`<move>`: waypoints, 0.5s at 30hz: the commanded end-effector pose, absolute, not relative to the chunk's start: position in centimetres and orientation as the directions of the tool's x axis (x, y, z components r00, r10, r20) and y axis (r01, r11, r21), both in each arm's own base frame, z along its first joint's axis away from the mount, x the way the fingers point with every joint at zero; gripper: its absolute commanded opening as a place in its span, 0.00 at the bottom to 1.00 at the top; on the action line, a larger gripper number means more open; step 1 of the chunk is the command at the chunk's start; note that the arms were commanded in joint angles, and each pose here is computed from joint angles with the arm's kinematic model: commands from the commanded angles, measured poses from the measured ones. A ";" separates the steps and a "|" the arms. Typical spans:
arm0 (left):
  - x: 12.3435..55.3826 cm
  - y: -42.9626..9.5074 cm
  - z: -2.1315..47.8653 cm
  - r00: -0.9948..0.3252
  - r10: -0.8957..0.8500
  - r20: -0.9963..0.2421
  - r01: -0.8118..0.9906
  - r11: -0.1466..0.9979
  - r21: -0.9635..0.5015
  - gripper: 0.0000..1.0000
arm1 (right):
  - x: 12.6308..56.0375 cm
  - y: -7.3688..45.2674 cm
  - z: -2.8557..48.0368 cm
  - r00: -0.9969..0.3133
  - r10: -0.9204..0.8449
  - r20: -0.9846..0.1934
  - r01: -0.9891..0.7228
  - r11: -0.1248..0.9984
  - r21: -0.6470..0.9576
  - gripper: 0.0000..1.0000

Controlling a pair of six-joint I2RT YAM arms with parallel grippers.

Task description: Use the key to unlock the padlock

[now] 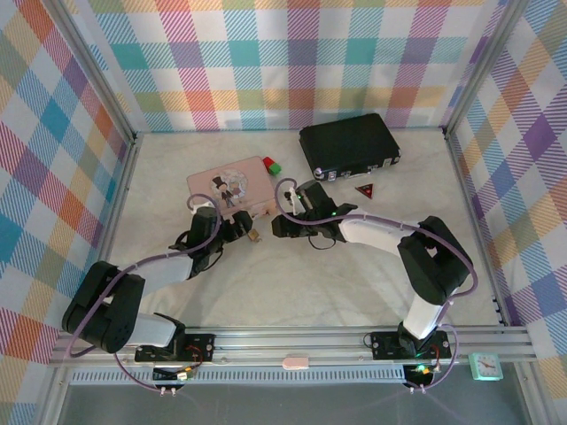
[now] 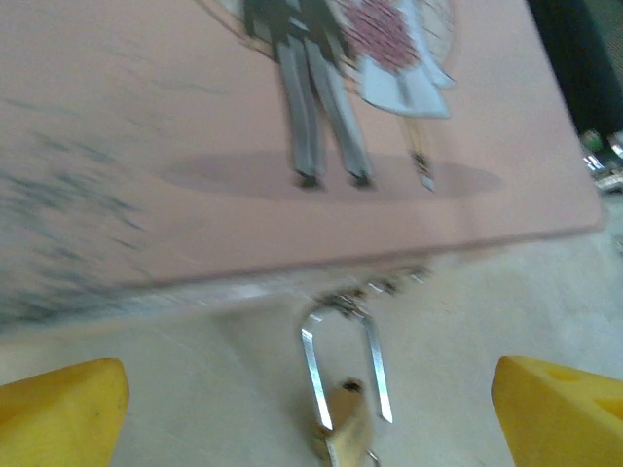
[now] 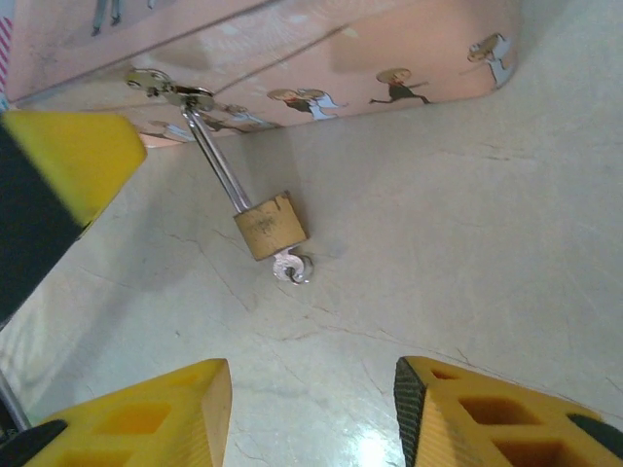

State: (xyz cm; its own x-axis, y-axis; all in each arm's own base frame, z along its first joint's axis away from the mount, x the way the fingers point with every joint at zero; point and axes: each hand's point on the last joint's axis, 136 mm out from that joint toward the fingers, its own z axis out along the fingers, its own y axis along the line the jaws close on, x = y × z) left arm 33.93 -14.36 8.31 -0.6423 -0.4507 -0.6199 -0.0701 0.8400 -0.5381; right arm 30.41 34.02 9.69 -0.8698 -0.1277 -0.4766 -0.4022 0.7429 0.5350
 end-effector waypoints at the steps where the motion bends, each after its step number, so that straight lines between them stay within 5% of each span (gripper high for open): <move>1: 33.5 -15.9 10.1 -0.633 -0.431 -0.643 -0.036 0.846 -0.532 0.95 | 30.1 33.9 10.3 -0.859 -0.132 -0.495 -0.417 0.743 0.524 0.48; 7: 32.4 -13.3 9.7 -0.599 -0.495 -0.629 -0.196 0.853 -0.484 0.97 | 28.7 36.4 10.5 -0.826 -0.222 -0.518 -0.522 0.648 0.554 0.48; 15: 33.2 -8.3 11.1 -0.537 -0.619 -0.573 -0.330 0.780 -0.532 1.00 | 28.0 40.0 8.0 -0.702 -0.443 -0.558 -0.666 0.685 0.294 0.56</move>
State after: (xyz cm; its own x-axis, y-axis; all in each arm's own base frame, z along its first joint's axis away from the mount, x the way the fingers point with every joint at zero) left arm 33.00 -10.28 11.14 -0.5517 -0.5617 -0.6165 -0.2550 0.8174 -0.5165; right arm 27.93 39.73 9.14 -0.7607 -0.3462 -0.5491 -0.6090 0.6734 0.4191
